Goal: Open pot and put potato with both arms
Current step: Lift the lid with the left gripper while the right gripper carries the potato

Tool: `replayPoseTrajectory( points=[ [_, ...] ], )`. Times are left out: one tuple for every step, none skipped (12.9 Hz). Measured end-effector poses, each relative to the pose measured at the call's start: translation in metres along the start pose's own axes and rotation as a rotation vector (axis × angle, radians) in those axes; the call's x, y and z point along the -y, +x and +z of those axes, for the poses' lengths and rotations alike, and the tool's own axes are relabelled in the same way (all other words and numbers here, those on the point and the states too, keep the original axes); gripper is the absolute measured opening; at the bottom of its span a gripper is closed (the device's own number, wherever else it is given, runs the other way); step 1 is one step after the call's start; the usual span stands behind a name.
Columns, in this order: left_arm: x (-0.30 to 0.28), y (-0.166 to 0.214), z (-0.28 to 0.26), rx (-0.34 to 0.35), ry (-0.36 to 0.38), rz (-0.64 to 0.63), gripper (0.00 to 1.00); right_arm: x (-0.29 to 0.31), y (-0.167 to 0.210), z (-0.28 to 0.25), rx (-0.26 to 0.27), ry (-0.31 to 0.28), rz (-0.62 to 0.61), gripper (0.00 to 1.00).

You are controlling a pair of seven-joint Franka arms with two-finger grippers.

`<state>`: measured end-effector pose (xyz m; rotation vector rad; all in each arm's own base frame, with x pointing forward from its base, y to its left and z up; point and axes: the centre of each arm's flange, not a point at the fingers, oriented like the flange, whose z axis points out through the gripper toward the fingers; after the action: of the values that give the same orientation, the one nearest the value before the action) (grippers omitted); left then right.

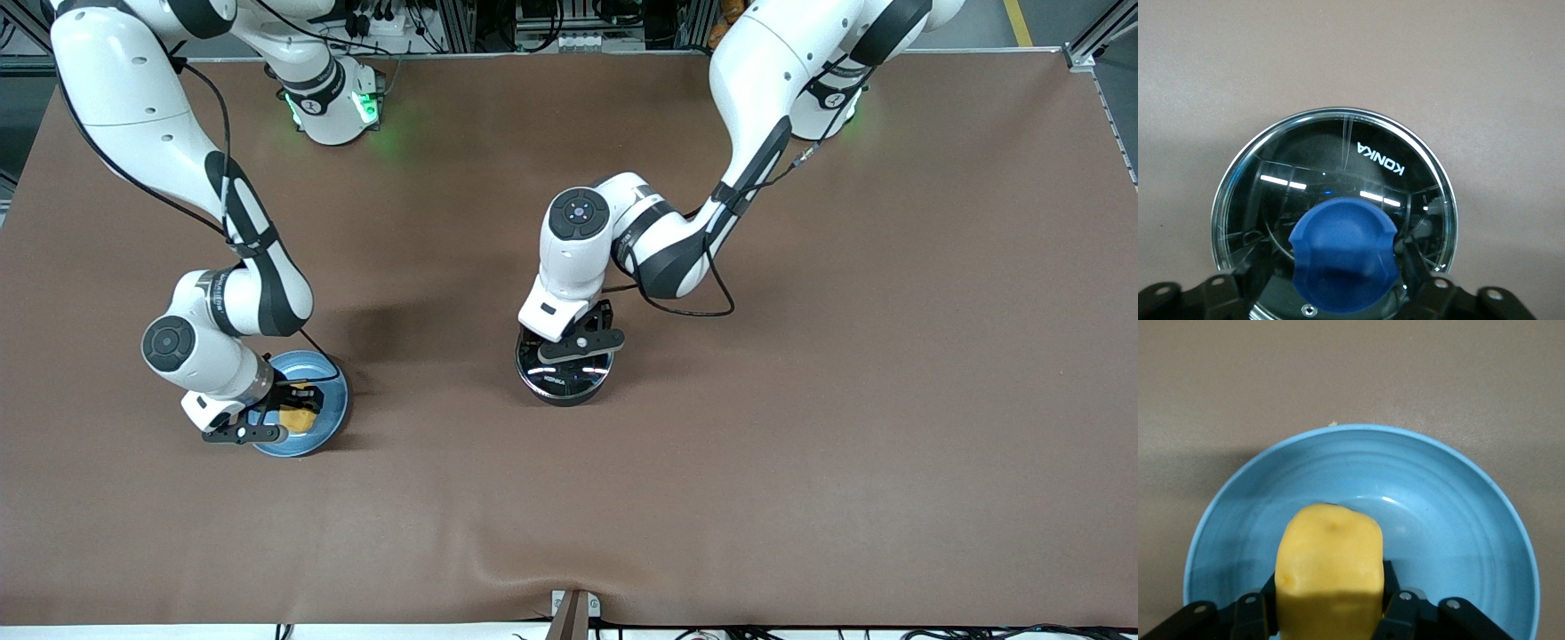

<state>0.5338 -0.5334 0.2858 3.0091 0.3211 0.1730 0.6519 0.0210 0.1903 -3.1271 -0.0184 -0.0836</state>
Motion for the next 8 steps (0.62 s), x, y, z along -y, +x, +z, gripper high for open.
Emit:
replayPoseTrajectory(
  points=[
    [0.000,0.001,0.000,-0.001,0.000,0.000,0.86,0.000,0.001,-0.004,-0.001,0.000,-0.001,0.57],
    [0.001,0.002,0.000,-0.003,-0.001,-0.001,0.84,0.000,0.002,-0.011,0.010,0.001,-0.003,0.57],
    [0.001,0.002,-0.001,-0.004,-0.001,-0.001,0.83,0.001,0.003,-0.025,0.027,0.003,-0.004,0.57],
    [0.001,0.003,-0.001,-0.005,-0.002,-0.002,0.82,0.002,0.004,-0.046,0.042,0.005,-0.006,0.57],
    [0.001,0.004,-0.002,-0.006,-0.004,-0.003,0.80,0.003,0.005,-0.073,0.052,0.007,-0.009,0.57],
    [0.000,0.004,-0.003,-0.009,-0.009,-0.004,0.73,0.006,0.004,-0.105,0.057,0.010,-0.013,0.57],
    [0.000,0.005,-0.003,-0.010,-0.010,-0.004,0.73,0.009,0.001,-0.138,0.053,0.013,-0.019,0.57],
    [-0.001,0.005,-0.005,-0.012,-0.016,-0.003,0.64,0.013,-0.003,-0.170,0.046,0.016,-0.026,0.57]
  ],
)
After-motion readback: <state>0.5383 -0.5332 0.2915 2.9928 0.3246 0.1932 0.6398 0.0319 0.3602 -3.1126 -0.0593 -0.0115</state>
